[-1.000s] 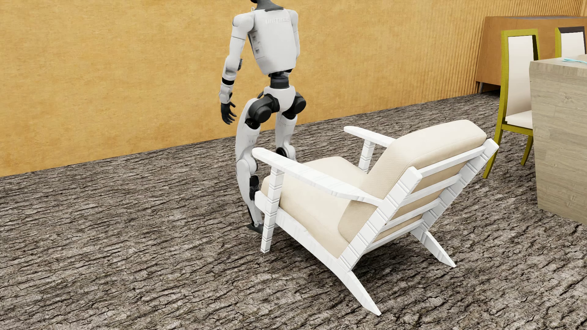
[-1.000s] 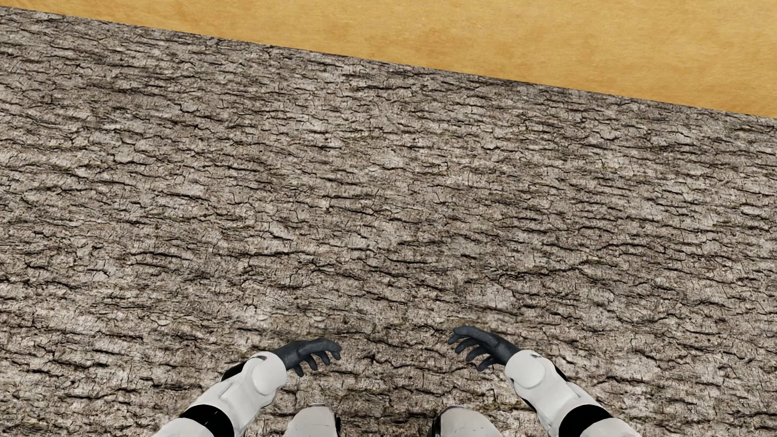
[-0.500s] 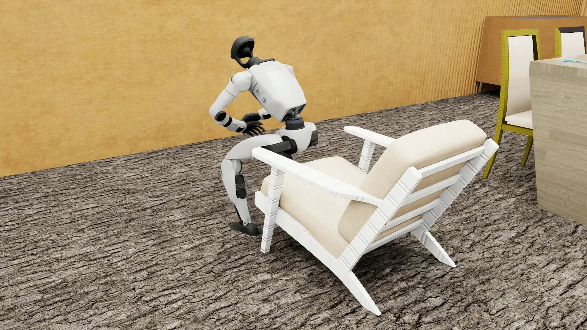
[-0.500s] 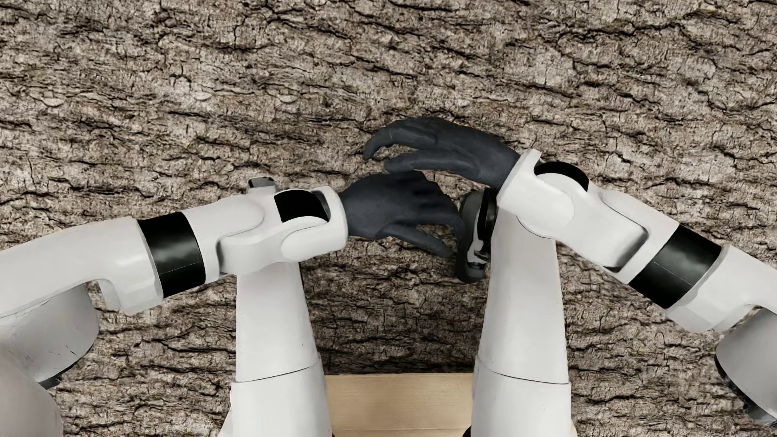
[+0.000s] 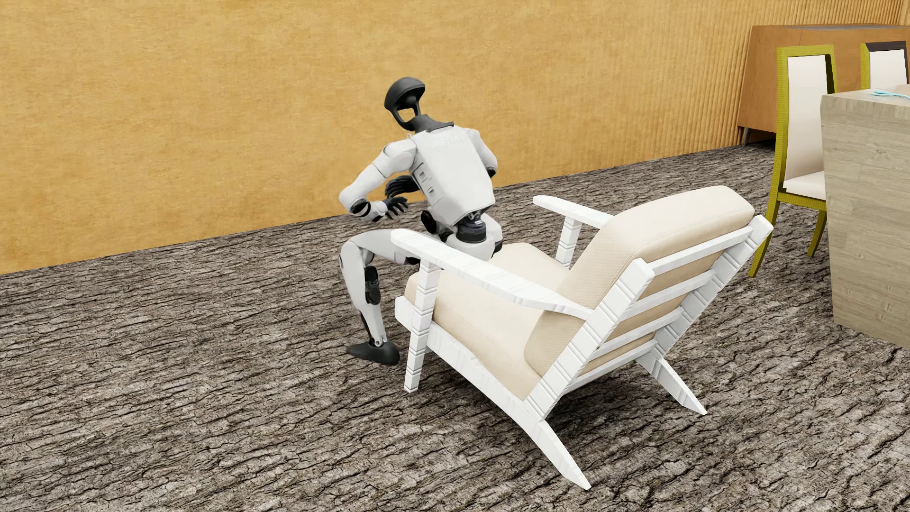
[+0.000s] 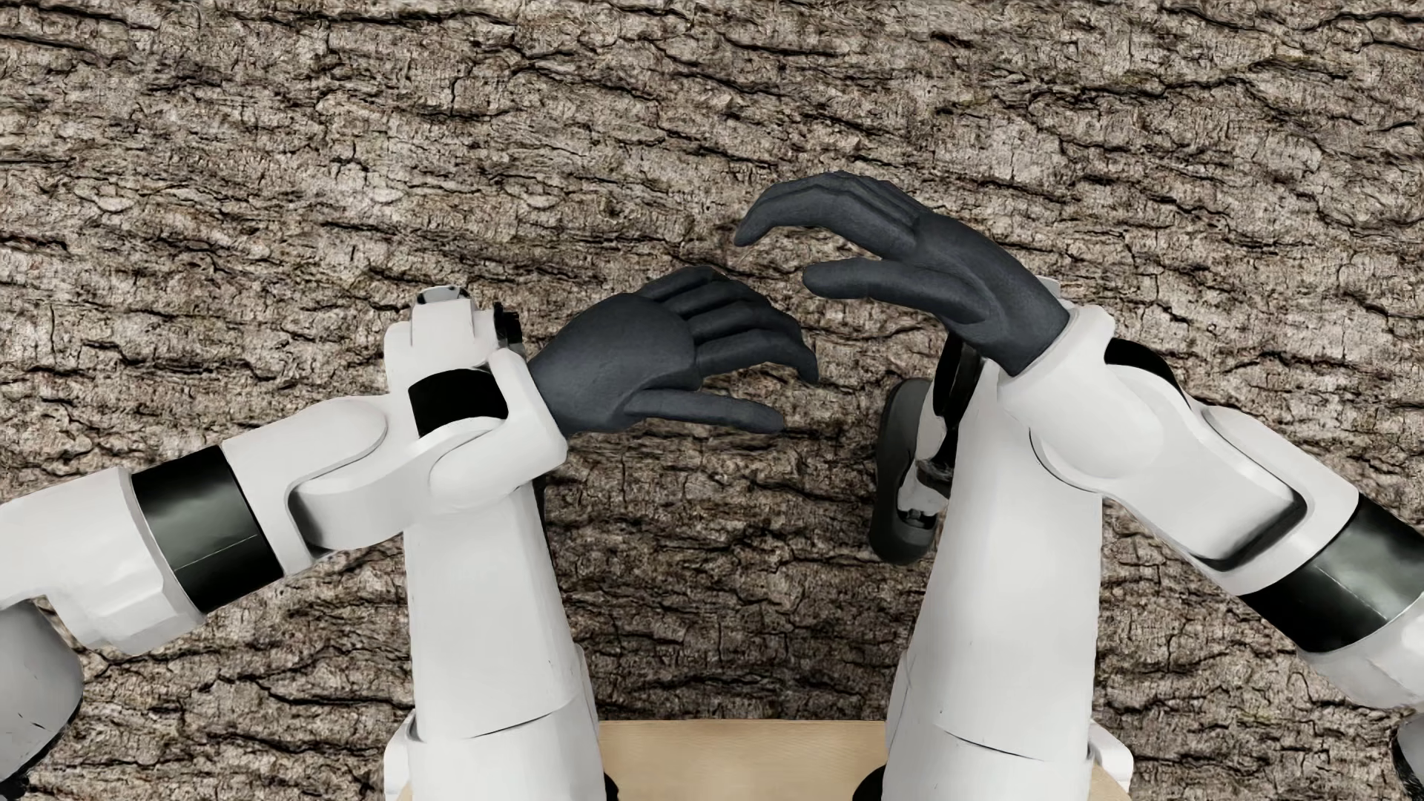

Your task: Take a seat on the chair

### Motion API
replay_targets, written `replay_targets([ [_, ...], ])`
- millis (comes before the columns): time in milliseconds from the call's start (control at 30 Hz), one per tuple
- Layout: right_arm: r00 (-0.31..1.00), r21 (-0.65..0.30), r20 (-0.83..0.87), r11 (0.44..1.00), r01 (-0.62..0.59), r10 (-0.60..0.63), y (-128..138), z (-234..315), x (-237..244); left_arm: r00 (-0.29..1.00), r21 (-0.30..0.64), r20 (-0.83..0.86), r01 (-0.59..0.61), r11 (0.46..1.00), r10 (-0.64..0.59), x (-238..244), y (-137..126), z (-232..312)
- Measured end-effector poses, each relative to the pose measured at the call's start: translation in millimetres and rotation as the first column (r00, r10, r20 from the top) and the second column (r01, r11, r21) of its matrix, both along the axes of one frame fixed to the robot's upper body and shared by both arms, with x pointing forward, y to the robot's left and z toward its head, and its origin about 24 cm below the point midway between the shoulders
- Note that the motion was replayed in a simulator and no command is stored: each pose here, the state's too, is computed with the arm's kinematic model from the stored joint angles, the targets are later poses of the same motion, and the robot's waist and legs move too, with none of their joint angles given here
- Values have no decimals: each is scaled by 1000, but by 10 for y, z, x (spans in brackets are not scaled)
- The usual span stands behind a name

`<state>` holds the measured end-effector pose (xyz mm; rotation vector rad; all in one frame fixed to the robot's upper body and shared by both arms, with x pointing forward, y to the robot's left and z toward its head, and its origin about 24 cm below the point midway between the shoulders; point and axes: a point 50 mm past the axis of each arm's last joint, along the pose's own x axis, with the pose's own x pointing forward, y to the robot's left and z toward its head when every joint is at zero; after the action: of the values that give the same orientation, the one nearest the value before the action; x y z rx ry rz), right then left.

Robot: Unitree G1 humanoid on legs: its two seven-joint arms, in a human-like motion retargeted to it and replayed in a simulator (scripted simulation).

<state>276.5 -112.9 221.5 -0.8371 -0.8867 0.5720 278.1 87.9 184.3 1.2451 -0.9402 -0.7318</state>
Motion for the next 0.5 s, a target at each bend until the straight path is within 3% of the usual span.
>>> replay_targets([
  [100,974,18,-170,987,157,-151,-165,-471,200,978,13,-136,-157,988,157,203,138,-346],
  [167,913,88,-308,947,308,-268,-318,-863,265,919,-38,-263,-316,948,295,301,324,-651],
  [233,810,201,-453,843,500,-372,-532,-1216,271,807,-177,-389,-539,824,444,326,609,-935],
  [300,648,239,-614,676,697,-451,-730,-1638,208,629,-241,-539,-752,613,560,266,924,-1278],
  [333,533,195,-704,593,781,-469,-824,-1909,138,508,-206,-623,-840,502,595,212,1071,-1496],
  [367,398,93,-781,541,836,-481,-916,-2208,39,362,-125,-709,-909,398,605,141,1223,-1742],
  [400,244,-55,-840,524,850,-484,-1014,-2521,-94,199,-3,-781,-949,315,592,53,1365,-1997],
  [467,-67,-388,-862,570,725,-502,-1178,-3096,-486,-131,305,-806,-928,214,577,-283,1654,-2495],
  [500,-184,-524,-830,624,580,-526,-1215,-3309,-708,-261,447,-771,-871,202,581,-512,1779,-2693],
])
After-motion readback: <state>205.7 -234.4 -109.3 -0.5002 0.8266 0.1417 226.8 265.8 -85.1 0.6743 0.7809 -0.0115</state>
